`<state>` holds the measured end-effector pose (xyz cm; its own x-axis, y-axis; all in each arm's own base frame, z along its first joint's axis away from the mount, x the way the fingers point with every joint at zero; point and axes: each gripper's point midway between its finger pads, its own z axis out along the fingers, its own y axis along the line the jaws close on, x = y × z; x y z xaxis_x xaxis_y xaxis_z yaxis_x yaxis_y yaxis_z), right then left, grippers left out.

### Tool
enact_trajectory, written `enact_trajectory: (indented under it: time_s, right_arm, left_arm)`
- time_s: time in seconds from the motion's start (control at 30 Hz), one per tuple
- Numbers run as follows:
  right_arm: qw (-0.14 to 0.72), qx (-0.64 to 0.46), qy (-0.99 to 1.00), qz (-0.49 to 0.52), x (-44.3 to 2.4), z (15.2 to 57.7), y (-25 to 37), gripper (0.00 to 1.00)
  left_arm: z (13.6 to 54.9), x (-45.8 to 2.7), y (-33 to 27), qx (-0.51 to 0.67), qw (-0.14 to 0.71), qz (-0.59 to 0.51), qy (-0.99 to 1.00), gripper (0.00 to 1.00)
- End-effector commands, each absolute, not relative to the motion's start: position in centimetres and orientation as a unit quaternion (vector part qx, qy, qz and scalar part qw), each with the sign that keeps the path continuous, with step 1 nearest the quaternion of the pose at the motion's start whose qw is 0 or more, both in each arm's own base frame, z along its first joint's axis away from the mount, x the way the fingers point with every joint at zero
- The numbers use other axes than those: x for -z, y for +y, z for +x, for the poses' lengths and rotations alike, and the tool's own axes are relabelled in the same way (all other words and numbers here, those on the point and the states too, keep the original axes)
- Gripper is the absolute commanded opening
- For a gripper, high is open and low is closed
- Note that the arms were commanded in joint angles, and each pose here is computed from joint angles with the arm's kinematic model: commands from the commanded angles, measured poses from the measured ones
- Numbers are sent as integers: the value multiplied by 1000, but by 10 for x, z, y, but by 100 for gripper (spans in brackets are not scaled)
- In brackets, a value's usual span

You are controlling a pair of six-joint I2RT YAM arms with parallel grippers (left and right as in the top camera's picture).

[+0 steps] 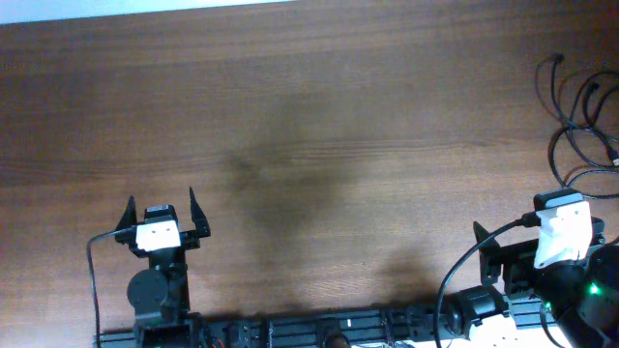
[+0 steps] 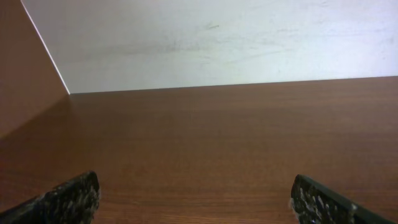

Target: Untangle cables

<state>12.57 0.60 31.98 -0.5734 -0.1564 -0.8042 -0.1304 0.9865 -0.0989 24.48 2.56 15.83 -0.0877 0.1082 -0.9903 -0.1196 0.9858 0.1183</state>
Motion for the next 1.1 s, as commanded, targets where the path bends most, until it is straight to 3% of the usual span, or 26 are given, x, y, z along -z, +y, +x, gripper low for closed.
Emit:
enact_trajectory:
  time_s: [0.0, 0.77, 1.07]
  right_arm:
    - [457, 18, 886, -77, -320, 126, 4, 99]
    - [462, 48, 883, -61, -321, 122, -8, 99]
    - [611, 65, 789, -11, -326, 131, -22, 99]
  left_arm:
    - [245, -157, 24, -85, 674, 6, 734, 99]
    - [245, -157, 24, -85, 674, 6, 734, 99]
    - [245, -157, 24, -85, 674, 6, 734, 99]
